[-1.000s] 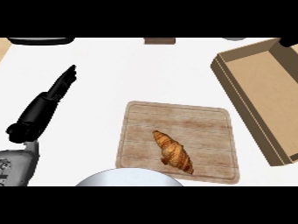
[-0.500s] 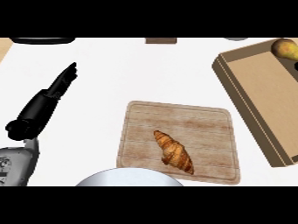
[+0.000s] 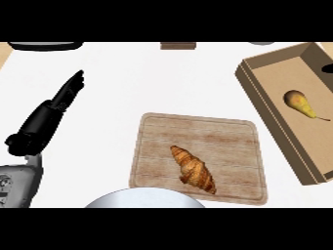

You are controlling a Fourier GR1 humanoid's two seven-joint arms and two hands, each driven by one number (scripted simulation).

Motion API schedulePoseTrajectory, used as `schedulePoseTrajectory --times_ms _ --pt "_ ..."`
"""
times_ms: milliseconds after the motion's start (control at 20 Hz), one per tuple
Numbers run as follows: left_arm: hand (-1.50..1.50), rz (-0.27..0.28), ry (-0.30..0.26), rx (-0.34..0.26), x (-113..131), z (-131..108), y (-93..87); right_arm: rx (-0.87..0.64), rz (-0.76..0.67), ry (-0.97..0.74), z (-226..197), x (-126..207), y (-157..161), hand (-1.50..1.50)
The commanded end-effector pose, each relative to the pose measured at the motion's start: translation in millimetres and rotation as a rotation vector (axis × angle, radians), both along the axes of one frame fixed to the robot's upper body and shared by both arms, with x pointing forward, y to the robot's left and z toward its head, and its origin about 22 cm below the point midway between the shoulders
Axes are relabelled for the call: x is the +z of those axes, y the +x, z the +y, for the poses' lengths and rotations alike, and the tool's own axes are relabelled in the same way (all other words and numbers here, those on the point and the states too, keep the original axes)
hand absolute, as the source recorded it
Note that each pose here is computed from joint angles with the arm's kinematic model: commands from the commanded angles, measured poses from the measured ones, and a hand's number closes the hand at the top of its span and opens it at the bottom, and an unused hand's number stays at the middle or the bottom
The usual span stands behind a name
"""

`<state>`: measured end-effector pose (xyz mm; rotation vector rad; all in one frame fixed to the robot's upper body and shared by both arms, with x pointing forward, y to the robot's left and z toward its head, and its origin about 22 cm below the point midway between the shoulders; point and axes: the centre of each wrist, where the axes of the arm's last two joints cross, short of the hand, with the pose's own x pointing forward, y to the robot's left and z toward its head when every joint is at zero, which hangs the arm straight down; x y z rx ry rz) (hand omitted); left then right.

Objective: Pick the pear from the cutting board and place it in the cardboard box

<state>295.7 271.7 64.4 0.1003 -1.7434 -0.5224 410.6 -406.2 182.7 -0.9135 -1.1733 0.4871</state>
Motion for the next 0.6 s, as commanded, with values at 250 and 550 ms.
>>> schedulePoseTrajectory --times_ms 250,550 --pt "0.00 -0.003 -0.005 0.004 0.3 5.8 -5.1 -0.264 -0.536 0.571 -38.4 -1.2 -20.7 -1.50" --pt "0.00 -0.011 -0.011 -0.015 8.6 -5.7 0.2 -0.369 -0.643 0.577 -86.7 -12.0 -54.8 -1.50"
